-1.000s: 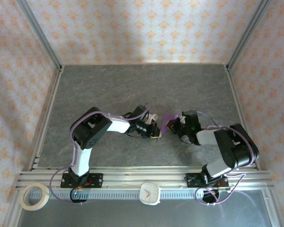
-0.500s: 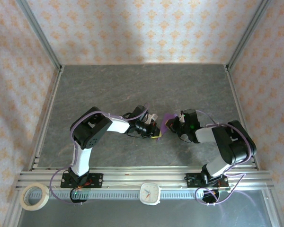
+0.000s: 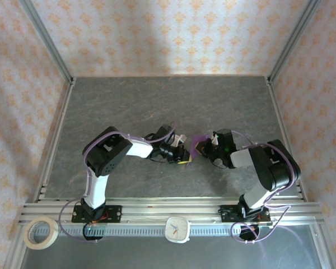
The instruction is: Fold a paper plane with a square sheet of paper (pick it up from the middle)
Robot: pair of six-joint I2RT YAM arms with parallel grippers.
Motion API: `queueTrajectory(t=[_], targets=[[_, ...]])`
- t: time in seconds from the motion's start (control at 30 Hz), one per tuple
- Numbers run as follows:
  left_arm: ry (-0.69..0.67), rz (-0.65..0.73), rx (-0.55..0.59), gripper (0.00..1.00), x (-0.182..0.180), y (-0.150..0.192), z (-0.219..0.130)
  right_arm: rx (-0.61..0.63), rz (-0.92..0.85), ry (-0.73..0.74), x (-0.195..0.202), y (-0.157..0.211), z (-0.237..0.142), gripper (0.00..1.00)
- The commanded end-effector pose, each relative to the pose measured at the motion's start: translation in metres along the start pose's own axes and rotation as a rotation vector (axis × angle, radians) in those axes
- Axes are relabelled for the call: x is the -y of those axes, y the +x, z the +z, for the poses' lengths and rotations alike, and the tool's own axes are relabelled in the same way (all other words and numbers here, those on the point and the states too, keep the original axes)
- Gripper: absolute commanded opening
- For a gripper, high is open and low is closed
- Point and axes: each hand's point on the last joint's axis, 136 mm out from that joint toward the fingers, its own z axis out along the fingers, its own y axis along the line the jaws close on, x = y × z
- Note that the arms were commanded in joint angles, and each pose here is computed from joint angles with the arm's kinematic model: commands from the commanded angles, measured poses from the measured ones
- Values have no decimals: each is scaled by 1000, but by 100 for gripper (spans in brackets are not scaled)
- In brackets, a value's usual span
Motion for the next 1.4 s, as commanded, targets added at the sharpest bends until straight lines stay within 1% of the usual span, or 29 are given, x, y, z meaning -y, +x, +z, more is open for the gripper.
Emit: queueTrajectory(t=[0.0, 0.17, 0.37, 0.57, 0.6, 0.67, 0.8, 0.9, 0.93, 1.2, 1.3, 1.33, 1.37], targets=[[-102, 11, -19, 21, -25, 12, -1, 27, 15, 138, 34, -3, 5, 3], [-72, 37, -54, 22, -20, 20, -2, 23, 18, 130, 32, -3, 5, 3], [-108, 67, -79, 21, -24, 25, -5, 21, 20, 130, 32, -3, 5, 3], [-139, 69, -101, 9, -31, 31, -7, 23, 23, 129, 31, -3, 5, 3], [-136, 68, -105, 8, -31, 32, -7, 23, 23, 129, 31, -3, 5, 3], [-140, 94, -108, 10, -32, 33, -8, 26, 24, 129, 31, -4, 4, 3], [-153, 101, -113, 18, -33, 36, -11, 27, 27, 137, 33, -4, 4, 3], [-162, 104, -114, 20, -35, 38, -13, 26, 27, 140, 34, -3, 5, 3], [-159, 106, -115, 19, -34, 39, -14, 24, 28, 140, 34, -3, 5, 3], [-130, 112, -143, 4, -32, 45, -13, 20, 32, 146, 36, -3, 7, 3], [-133, 118, -143, 4, -31, 45, -14, 22, 33, 147, 36, -4, 7, 3], [-131, 117, -147, 5, -31, 46, -14, 21, 32, 149, 36, -3, 7, 3], [-132, 123, -146, 9, -30, 46, -15, 23, 32, 149, 36, -4, 7, 3]])
